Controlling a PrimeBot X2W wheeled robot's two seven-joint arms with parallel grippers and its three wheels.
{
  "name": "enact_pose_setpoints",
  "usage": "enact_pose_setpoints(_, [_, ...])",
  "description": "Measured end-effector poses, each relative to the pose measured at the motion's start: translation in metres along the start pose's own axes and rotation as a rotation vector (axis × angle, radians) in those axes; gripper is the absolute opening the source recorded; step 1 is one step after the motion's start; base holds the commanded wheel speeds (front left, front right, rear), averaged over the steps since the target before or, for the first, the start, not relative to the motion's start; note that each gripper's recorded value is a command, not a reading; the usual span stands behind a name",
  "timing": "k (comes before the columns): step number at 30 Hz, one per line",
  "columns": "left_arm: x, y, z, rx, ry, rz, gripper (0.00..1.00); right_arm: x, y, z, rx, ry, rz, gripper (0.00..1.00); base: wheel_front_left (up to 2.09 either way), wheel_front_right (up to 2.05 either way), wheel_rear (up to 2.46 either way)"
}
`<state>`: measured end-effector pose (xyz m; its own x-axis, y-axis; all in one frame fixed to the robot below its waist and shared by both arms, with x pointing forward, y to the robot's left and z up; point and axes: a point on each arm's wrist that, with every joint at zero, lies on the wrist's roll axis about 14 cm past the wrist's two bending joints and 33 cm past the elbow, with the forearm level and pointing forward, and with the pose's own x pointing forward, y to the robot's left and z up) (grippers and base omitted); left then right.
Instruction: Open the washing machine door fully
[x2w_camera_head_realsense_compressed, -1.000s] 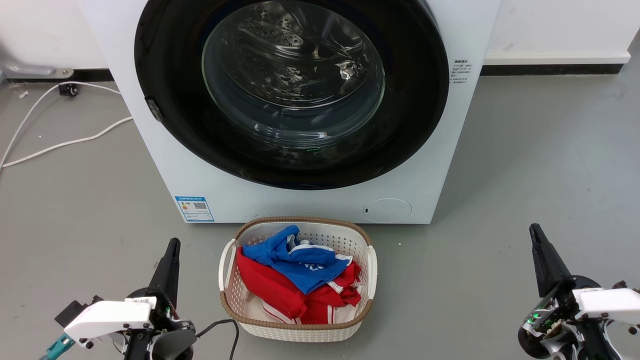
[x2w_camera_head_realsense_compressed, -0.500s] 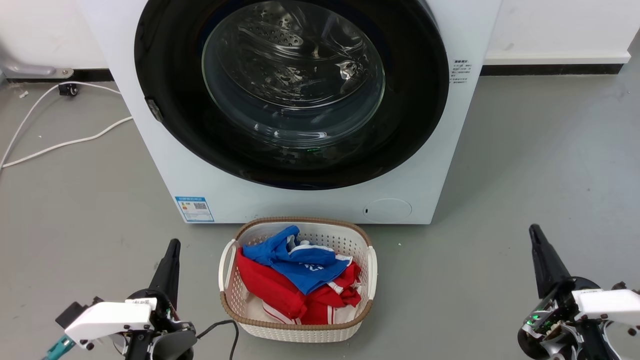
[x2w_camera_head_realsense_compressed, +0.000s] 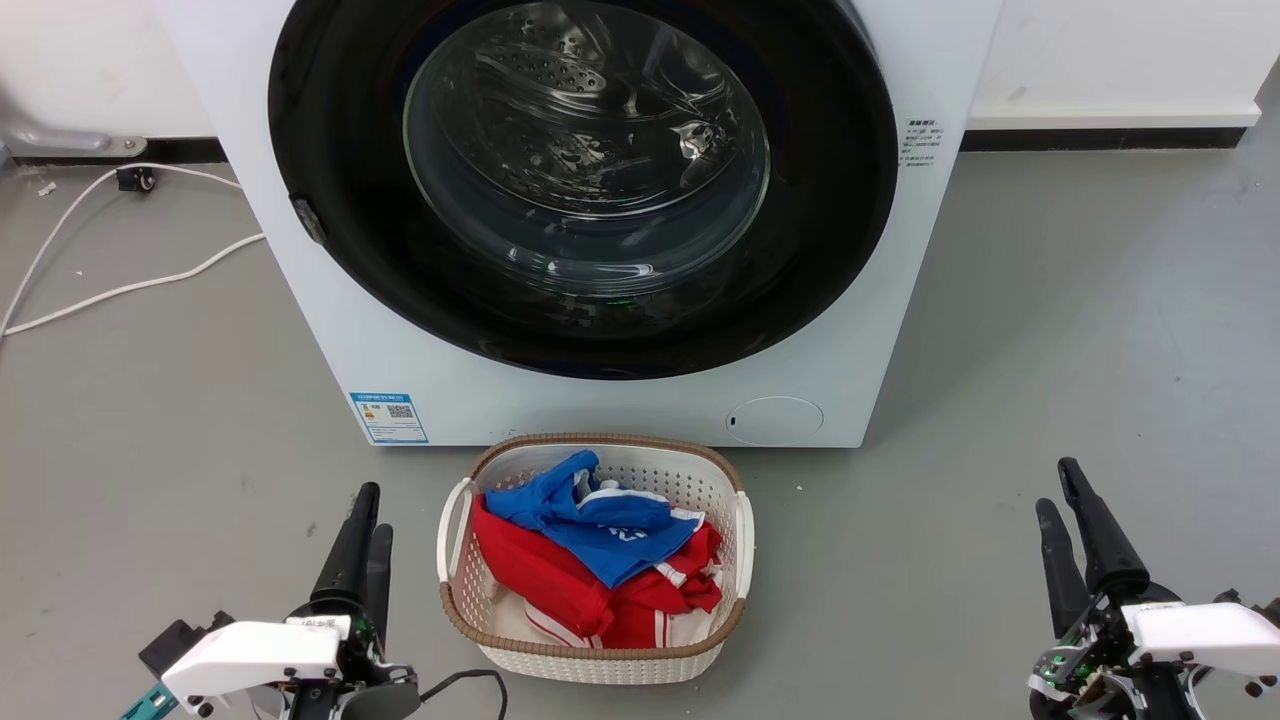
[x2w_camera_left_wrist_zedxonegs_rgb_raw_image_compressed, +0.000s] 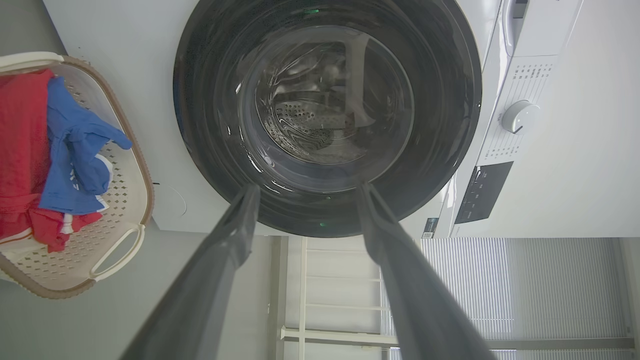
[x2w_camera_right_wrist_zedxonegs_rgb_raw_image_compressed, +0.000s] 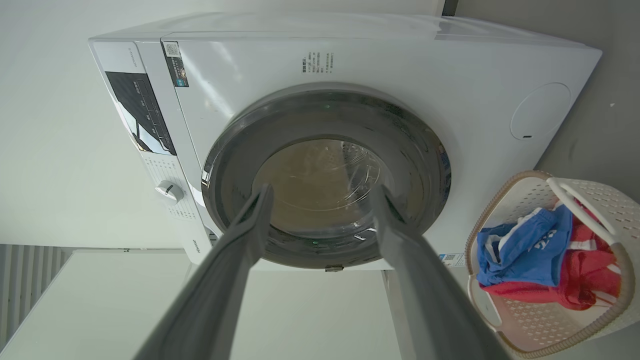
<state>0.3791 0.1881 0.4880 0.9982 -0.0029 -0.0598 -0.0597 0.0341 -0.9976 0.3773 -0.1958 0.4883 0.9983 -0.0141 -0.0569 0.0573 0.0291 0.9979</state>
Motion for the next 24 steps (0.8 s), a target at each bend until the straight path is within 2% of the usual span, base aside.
enact_pose_setpoints(3, [0.000, -0.003, -0.001, 0.019, 0.000, -0.008, 1.00, 0.000, 0.002, -0.001, -0.016, -0.001, 0.006, 1.00, 0.00, 0.00, 0.00])
enact_pose_setpoints(8, [0.001, -0.012, -0.005, 0.119, 0.001, -0.037, 1.00, 0.001, 0.006, -0.004, -0.108, 0.004, 0.018, 1.00, 0.00, 0.00, 0.00])
enact_pose_setpoints(24, [0.003, -0.032, -0.015, 0.528, 0.000, -0.107, 1.00, 0.003, 0.020, -0.007, -0.531, 0.012, 0.065, 1.00, 0.00, 0.00, 0.00])
